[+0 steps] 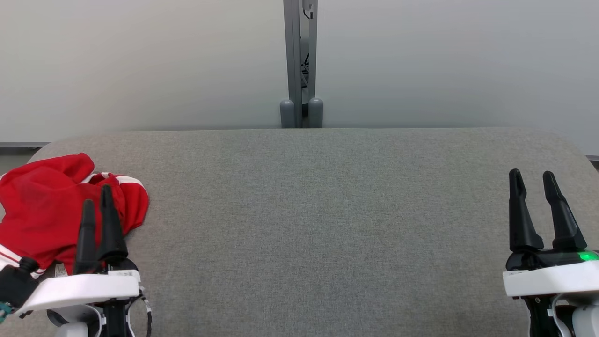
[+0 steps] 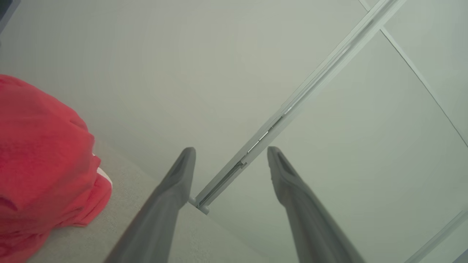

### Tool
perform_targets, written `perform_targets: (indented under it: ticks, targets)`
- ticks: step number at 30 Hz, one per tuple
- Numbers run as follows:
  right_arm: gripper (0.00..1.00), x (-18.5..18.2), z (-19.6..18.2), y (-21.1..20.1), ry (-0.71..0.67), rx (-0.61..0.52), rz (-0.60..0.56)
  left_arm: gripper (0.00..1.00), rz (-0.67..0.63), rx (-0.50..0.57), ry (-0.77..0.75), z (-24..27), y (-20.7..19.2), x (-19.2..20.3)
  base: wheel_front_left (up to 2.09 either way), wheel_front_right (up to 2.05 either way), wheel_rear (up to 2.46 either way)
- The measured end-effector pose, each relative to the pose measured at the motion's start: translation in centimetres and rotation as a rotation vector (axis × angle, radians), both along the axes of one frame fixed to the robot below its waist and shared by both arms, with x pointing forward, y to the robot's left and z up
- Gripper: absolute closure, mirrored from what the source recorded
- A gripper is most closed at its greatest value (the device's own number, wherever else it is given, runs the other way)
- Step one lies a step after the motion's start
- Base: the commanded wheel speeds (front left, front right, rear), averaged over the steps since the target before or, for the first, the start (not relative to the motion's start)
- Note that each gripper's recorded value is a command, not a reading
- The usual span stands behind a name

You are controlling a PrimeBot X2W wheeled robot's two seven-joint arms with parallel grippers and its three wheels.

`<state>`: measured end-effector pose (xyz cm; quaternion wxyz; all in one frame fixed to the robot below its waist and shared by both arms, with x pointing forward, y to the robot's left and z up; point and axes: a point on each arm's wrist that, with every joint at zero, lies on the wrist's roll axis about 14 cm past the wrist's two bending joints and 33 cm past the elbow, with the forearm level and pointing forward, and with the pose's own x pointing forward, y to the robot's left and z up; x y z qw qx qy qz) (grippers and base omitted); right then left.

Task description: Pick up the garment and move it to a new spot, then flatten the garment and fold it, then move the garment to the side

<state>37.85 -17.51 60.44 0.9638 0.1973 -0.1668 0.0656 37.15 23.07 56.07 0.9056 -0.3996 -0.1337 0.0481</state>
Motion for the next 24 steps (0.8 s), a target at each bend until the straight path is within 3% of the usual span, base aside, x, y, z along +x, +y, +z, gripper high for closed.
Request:
perform_targets:
  ticks: [19,24]
  targets:
    - [0.00,-0.2,0.0,1.1,-0.023,-0.155,-0.024,0.00,-0.033,0.420,0.085,-0.7,-5.0,-0.5,0.00,0.00,0.00]
    - [0.00,-0.2,-1.7,1.0,0.025,-0.197,-0.035,0.00,-0.056,0.507,0.138,-2.5,-6.1,-0.6,0.00,0.00,0.00]
